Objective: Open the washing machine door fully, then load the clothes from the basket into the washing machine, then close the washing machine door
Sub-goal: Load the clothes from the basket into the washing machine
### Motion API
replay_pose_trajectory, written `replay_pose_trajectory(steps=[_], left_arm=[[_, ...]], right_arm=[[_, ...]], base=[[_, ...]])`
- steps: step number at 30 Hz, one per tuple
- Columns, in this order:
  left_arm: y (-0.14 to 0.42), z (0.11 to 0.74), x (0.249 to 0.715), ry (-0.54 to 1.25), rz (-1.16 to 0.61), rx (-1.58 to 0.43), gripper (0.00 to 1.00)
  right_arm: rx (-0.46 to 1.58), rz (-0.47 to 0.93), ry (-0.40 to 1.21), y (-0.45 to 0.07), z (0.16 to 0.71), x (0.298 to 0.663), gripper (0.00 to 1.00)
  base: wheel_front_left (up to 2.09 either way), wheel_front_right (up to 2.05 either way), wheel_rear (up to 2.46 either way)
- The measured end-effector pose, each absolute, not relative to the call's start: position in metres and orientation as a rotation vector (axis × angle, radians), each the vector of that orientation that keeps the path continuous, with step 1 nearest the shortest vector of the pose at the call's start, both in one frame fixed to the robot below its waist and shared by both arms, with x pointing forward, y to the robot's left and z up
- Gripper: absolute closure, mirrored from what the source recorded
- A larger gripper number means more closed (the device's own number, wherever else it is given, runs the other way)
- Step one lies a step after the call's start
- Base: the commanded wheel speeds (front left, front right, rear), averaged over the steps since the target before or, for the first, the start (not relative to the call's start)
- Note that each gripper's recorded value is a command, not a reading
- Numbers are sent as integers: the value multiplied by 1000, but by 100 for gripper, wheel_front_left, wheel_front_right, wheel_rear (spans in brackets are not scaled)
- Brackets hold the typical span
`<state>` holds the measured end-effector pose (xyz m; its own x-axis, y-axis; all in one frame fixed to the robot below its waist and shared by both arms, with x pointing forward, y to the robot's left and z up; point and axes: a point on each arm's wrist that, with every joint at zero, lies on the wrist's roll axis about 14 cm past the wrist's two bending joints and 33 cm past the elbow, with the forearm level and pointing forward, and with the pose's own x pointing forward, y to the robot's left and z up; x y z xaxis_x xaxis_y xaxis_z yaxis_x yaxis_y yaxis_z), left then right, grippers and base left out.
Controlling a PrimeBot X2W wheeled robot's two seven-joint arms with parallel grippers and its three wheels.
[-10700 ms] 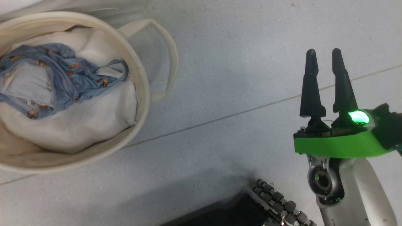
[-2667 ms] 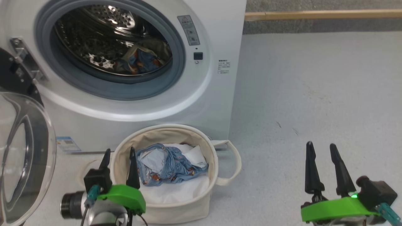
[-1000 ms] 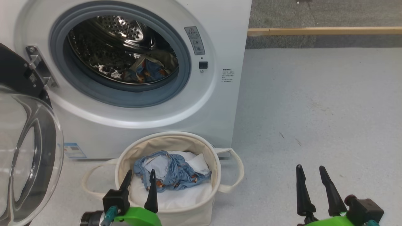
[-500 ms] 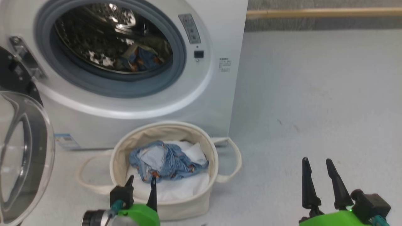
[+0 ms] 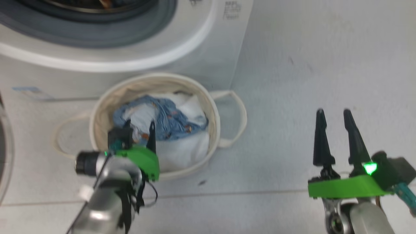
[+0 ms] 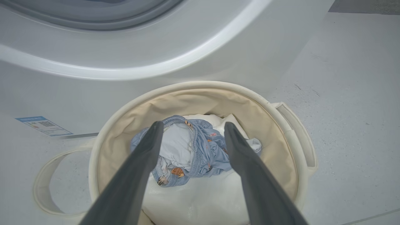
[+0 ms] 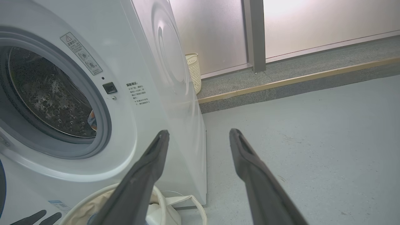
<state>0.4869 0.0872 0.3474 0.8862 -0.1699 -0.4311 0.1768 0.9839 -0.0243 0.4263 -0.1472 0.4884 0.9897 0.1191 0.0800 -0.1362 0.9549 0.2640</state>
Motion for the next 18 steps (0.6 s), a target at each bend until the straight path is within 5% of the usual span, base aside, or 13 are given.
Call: replay_pose_trajectory(steps=[18], left_arm=[[55,213,534,804,-256,35,0]], right_arm=[[269,65,49,-170,416,480,0]], base=[[0,0,0]])
